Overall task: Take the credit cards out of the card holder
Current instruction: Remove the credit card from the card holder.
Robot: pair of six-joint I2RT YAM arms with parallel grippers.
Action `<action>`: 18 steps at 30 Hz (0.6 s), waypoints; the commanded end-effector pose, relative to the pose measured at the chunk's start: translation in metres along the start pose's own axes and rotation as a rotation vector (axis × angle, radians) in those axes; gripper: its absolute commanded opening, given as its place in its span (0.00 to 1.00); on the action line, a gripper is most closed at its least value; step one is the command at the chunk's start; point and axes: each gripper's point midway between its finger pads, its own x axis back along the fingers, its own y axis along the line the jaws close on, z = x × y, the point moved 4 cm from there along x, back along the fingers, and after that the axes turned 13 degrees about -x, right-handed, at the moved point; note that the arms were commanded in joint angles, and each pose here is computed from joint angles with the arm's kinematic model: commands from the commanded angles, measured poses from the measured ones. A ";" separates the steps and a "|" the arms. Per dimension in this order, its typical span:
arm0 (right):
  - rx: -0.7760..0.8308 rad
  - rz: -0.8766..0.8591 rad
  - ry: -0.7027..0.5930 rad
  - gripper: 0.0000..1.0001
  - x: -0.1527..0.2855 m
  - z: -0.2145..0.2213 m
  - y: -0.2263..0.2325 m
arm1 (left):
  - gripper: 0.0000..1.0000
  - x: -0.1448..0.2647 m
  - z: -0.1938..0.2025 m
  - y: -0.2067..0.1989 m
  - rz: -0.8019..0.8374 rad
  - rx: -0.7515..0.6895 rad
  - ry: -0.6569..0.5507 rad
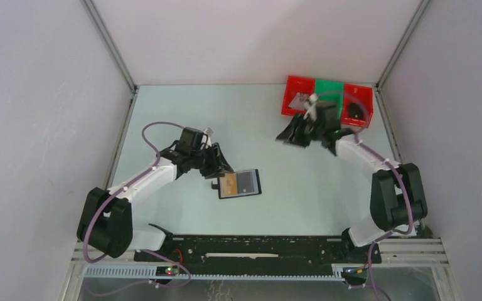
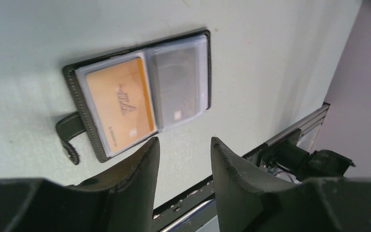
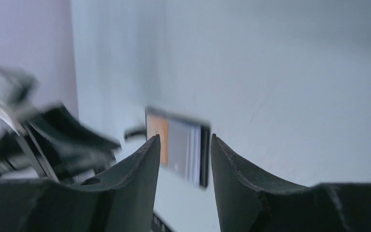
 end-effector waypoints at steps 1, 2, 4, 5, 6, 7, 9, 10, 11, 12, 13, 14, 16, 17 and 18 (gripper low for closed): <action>-0.056 -0.083 0.246 0.52 -0.017 0.103 0.011 | 0.48 -0.001 0.000 0.021 -0.093 0.056 -0.052; -0.060 -0.068 0.274 0.52 -0.021 0.123 0.007 | 0.48 -0.001 0.000 0.026 -0.104 0.068 -0.056; -0.059 -0.052 0.303 0.53 -0.029 0.150 0.005 | 0.48 -0.002 0.005 0.032 -0.118 0.076 -0.054; -0.067 -0.049 0.315 0.53 -0.033 0.159 0.004 | 0.48 -0.002 0.008 0.035 -0.126 0.078 -0.052; -0.071 -0.043 0.325 0.53 -0.037 0.167 0.004 | 0.48 -0.004 0.011 0.038 -0.130 0.079 -0.047; -0.072 -0.032 0.326 0.53 -0.040 0.172 0.003 | 0.48 -0.008 0.013 0.041 -0.133 0.081 -0.044; -0.069 -0.022 0.329 0.53 -0.046 0.180 0.003 | 0.48 -0.016 0.019 0.048 -0.137 0.089 -0.024; -0.067 -0.026 0.330 0.53 -0.049 0.183 0.004 | 0.48 -0.021 0.022 0.051 -0.136 0.095 -0.014; -0.066 -0.031 0.329 0.53 -0.052 0.186 0.005 | 0.47 -0.024 0.024 0.053 -0.134 0.099 -0.005; -0.070 -0.023 0.328 0.53 -0.055 0.188 0.003 | 0.47 -0.027 0.027 0.054 -0.132 0.104 0.005; -0.074 -0.012 0.330 0.53 -0.058 0.190 0.001 | 0.47 -0.029 0.029 0.057 -0.137 0.108 0.010; -0.078 0.002 0.330 0.53 -0.061 0.193 -0.002 | 0.47 -0.031 0.030 0.059 -0.143 0.108 0.014; -0.083 0.019 0.333 0.53 -0.065 0.198 -0.005 | 0.47 -0.032 0.033 0.063 -0.159 0.107 0.023; -0.086 0.019 0.337 0.53 -0.067 0.200 -0.006 | 0.47 -0.033 0.034 0.064 -0.165 0.107 0.028; -0.087 0.018 0.343 0.53 -0.069 0.203 -0.007 | 0.47 -0.034 0.035 0.066 -0.168 0.107 0.032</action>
